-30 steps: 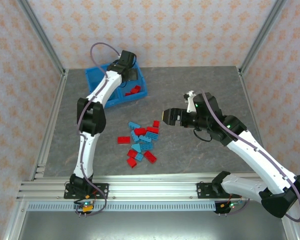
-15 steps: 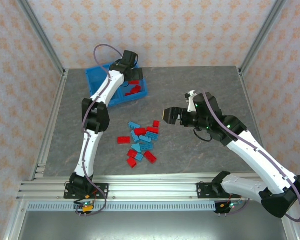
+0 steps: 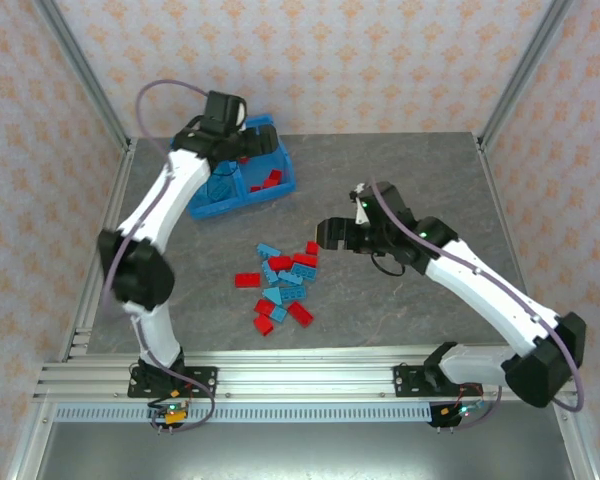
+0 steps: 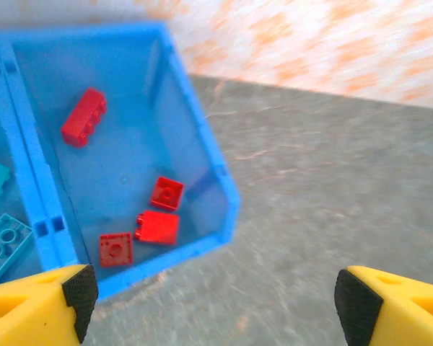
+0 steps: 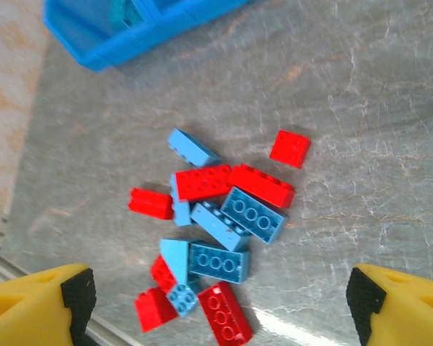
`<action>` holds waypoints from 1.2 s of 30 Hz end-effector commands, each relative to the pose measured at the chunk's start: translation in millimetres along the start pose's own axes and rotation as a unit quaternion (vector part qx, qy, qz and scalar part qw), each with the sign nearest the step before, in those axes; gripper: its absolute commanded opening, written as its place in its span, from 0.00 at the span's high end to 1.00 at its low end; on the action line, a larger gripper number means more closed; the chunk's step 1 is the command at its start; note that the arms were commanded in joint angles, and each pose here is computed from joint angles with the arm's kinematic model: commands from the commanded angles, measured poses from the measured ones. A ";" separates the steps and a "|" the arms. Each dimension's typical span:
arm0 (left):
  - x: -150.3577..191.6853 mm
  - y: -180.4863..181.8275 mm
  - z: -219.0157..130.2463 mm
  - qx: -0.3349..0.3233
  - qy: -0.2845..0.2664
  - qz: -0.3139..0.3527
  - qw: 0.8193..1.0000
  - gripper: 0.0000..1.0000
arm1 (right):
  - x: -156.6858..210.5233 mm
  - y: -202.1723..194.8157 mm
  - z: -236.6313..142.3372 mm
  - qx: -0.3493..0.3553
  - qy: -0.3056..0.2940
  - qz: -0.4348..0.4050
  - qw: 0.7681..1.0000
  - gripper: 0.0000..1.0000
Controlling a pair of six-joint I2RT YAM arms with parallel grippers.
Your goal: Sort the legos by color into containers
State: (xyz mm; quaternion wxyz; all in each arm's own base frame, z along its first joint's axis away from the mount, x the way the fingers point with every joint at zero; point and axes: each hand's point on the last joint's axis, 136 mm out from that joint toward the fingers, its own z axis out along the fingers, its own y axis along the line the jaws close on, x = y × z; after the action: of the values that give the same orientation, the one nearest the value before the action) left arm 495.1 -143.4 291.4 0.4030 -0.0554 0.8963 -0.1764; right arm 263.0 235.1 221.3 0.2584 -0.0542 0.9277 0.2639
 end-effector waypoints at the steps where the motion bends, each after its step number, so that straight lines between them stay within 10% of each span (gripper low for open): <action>1: -1.0 -43.1 -71.6 0.088 -0.055 0.091 0.990 0.09 | 20.7 -9.4 27.9 0.048 0.049 -0.055 0.996 0.10; 14: 189.1 -24.5 -181.8 0.187 -0.049 0.481 0.855 0.00 | 33.9 -20.7 132.4 0.156 0.139 0.097 0.973 0.04; 26: 242.1 0.6 -170.6 0.197 -0.013 0.496 0.846 0.00 | 39.2 -30.1 177.2 0.204 0.122 0.178 0.955 0.03; 36: 240.9 -5.5 -161.4 0.210 -0.028 0.478 0.852 0.00 | 61.4 -44.9 187.5 0.236 0.130 0.190 0.944 0.25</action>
State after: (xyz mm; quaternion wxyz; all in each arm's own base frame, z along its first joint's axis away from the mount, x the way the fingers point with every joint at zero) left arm 210.6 -155.8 214.6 0.4447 0.4601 0.7569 -0.1333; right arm 309.5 302.2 43.1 0.0796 0.1426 0.9819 0.0961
